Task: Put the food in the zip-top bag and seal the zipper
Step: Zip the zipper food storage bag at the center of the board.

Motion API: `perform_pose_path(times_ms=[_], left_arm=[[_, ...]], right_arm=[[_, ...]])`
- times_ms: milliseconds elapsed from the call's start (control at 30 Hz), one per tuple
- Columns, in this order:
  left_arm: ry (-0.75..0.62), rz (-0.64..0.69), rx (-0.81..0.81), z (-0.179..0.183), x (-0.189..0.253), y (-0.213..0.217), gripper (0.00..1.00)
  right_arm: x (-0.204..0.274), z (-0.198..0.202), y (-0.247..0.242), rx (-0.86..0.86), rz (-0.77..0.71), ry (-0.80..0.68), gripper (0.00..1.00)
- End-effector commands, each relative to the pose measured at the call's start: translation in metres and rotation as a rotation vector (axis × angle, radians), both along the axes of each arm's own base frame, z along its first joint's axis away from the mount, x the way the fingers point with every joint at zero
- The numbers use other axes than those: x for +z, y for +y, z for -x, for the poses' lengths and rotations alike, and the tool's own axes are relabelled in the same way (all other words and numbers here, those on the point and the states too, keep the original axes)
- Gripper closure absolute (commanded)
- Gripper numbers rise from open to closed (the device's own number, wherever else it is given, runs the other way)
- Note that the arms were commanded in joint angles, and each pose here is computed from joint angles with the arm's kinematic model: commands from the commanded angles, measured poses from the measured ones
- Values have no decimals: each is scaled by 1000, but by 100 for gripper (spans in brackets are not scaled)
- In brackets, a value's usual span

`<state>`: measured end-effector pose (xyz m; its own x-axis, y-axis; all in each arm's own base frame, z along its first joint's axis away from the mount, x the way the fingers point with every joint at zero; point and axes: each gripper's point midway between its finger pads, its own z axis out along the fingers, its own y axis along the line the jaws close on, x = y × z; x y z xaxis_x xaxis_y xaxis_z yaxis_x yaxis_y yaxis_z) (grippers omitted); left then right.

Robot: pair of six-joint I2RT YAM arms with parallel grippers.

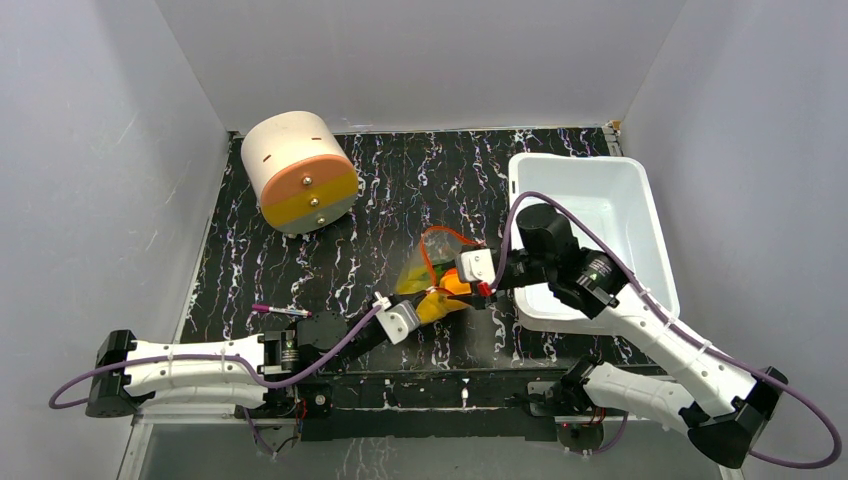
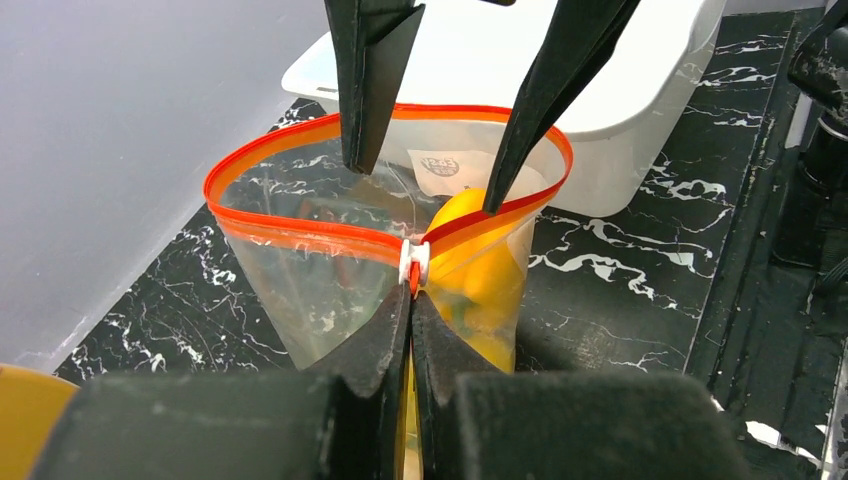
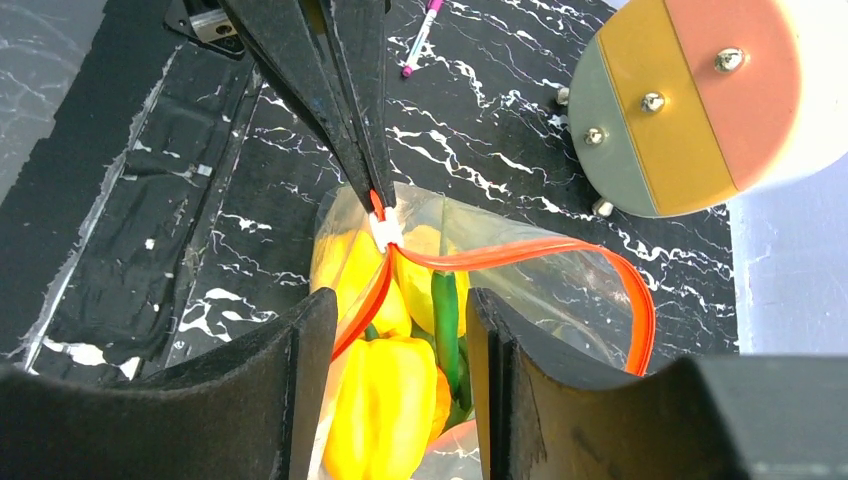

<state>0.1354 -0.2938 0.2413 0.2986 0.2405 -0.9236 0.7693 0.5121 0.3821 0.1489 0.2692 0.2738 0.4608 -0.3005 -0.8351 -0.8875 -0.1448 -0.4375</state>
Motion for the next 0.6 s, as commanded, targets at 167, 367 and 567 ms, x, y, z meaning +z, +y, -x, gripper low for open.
perform_pose_path(times_ms=[167,367,567], left_arm=[[-11,79,-1,-1,22,0,100],[-14,73,-14,1,23,-1,100],[-11,90,-19,2,27,-1,100]], right_arm=[[25,4,18,99,-88,-162,51],[22,8,30,128,-84,-165,57],[7,8,39,144,-41,-141,61]])
